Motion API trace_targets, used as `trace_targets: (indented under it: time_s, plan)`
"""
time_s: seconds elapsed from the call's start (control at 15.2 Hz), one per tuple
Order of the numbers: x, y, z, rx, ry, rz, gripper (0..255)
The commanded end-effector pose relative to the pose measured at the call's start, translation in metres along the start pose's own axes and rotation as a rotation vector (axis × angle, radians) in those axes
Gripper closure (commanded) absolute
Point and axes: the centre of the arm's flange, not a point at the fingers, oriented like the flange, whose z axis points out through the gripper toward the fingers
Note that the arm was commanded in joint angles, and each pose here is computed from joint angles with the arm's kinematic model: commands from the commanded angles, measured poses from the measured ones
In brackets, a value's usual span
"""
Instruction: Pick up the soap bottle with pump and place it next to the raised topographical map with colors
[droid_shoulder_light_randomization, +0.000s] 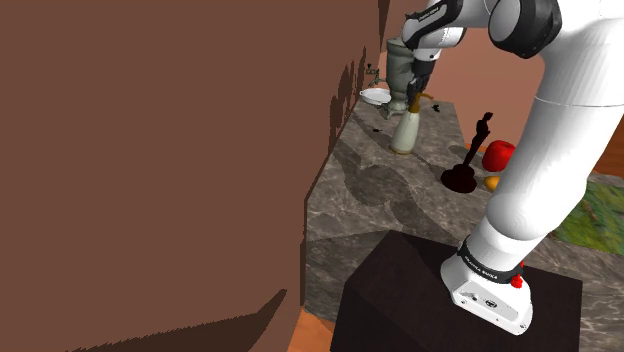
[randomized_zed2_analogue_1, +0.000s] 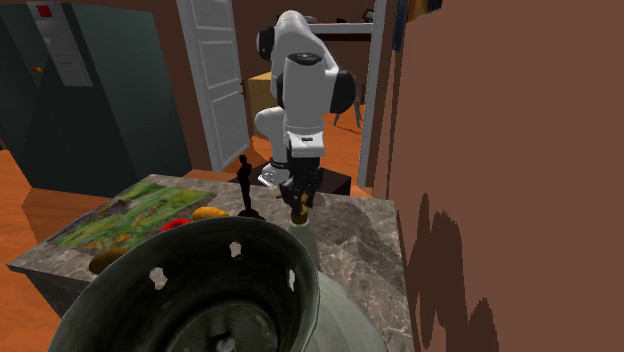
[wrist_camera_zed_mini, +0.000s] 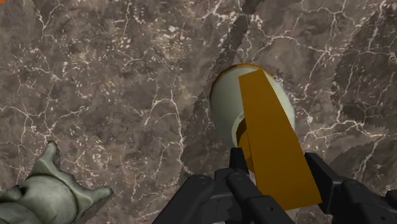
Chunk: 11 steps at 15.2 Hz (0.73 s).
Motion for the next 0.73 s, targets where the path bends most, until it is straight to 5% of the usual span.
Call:
trace_targets:
  time_s: [0.0, 0.66]
  plan:
    - [0.0, 0.0, -0.01, 0.0, 0.0, 0.0, 255]
    - [0.0, 0.002, -0.063, 0.0, 0.0, 0.0, 255]
